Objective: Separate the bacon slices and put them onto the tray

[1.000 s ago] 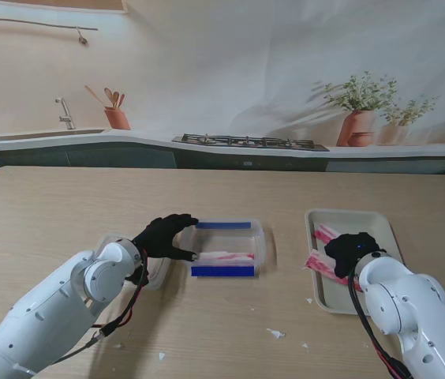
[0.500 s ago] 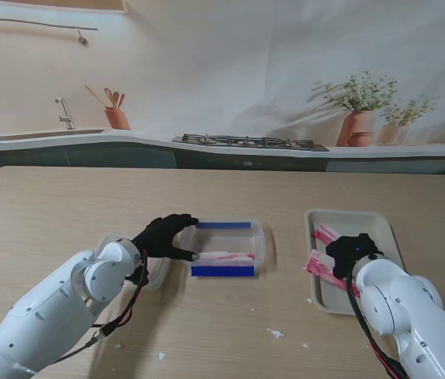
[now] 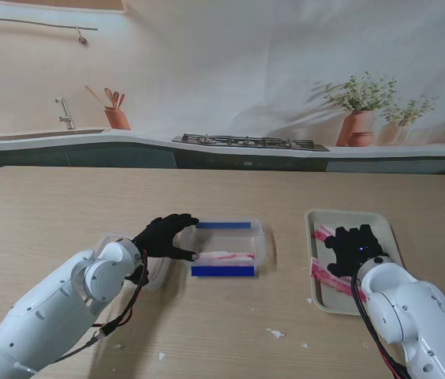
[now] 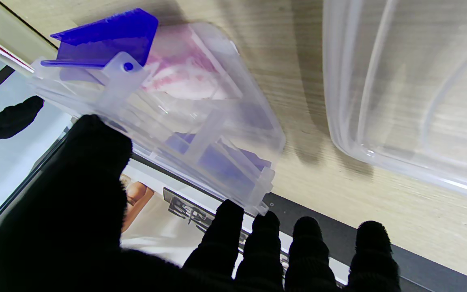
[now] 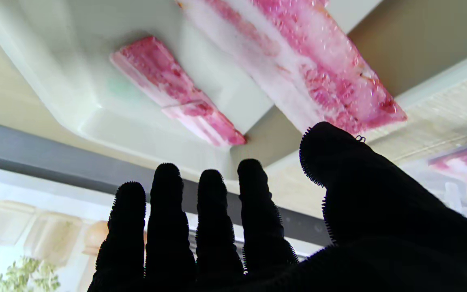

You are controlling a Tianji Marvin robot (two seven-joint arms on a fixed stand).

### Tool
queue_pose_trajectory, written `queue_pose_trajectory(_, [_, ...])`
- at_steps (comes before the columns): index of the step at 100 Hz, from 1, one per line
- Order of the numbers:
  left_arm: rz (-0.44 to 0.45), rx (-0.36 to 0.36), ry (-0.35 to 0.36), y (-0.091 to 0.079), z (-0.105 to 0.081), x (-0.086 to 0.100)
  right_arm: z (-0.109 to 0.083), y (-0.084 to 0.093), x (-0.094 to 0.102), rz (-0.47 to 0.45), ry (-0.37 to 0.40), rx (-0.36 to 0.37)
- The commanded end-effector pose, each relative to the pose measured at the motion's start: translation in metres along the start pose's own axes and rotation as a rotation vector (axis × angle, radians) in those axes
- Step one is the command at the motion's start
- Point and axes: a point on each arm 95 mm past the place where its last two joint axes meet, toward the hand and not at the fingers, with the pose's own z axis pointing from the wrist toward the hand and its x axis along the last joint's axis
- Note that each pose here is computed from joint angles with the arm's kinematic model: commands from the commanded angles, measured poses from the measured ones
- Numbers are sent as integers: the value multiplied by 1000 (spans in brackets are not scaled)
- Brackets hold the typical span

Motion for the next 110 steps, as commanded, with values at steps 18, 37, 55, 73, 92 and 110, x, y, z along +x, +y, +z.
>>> queue_pose_trajectory(18, [-2, -49, -14, 17, -2, -5, -5, 24, 12, 10, 82, -122])
queue_pose_trajectory(37, [-4, -47, -14, 18, -1, -5, -4, 49, 23, 39, 177, -206])
queue_pose_trajectory(55, [-6, -46, -11, 18, -1, -6, 0, 70, 39, 67, 280, -254])
queue_pose_trajectory(73, [-7, -45, -8, 18, -1, -6, 8, 86, 59, 123, 356, -253])
queue_pose_trajectory(92, [-7, -46, -8, 18, 0, -6, 21, 98, 83, 151, 417, -224])
queue_pose_trajectory(110, [-8, -44, -6, 18, 0, -6, 41, 103, 104, 188, 462, -174])
